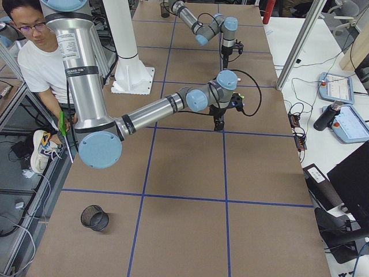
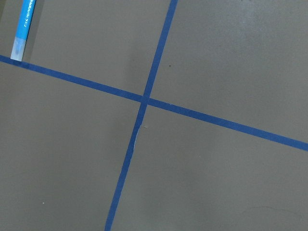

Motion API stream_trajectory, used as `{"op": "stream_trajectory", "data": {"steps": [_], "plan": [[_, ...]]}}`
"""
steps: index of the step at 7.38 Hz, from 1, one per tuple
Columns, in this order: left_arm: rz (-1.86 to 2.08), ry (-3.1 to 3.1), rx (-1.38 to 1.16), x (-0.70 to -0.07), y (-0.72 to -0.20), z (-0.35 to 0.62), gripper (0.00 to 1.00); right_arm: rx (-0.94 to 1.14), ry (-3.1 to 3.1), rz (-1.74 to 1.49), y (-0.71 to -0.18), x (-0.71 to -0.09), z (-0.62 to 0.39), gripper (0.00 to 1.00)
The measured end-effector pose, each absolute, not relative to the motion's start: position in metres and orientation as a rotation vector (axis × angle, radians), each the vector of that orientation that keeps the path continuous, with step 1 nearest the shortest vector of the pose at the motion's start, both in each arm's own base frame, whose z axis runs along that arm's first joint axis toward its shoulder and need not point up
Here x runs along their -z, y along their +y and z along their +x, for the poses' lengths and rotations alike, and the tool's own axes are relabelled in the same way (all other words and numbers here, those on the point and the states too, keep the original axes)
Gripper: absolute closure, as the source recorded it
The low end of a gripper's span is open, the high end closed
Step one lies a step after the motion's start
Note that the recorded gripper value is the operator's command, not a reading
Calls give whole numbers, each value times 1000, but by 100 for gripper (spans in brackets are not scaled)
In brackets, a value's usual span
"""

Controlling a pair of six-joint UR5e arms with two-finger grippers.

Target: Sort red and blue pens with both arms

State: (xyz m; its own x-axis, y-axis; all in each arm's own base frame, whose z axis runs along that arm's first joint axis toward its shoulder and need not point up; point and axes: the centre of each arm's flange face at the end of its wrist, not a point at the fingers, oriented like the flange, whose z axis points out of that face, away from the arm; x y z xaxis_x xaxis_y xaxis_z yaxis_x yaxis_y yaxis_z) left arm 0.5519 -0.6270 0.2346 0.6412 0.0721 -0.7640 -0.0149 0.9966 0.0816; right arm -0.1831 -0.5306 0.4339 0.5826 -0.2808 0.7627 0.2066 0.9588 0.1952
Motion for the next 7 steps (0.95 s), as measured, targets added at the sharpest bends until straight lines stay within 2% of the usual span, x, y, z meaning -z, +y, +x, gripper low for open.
{"op": "stream_trajectory", "data": {"steps": [1, 5, 6, 7], "plan": [[79, 866, -53, -235, -624, 561, 30, 288, -904, 86, -531, -434, -186, 0], [106, 848, -65, -237, -612, 582, 35, 303, -902, 76, -533, -435, -198, 0], [118, 849, -68, -239, -612, 587, 43, 305, -902, 72, -535, -436, -201, 0], [131, 847, -67, -239, -613, 591, 75, 306, -901, 70, -536, -436, -203, 0]]}}
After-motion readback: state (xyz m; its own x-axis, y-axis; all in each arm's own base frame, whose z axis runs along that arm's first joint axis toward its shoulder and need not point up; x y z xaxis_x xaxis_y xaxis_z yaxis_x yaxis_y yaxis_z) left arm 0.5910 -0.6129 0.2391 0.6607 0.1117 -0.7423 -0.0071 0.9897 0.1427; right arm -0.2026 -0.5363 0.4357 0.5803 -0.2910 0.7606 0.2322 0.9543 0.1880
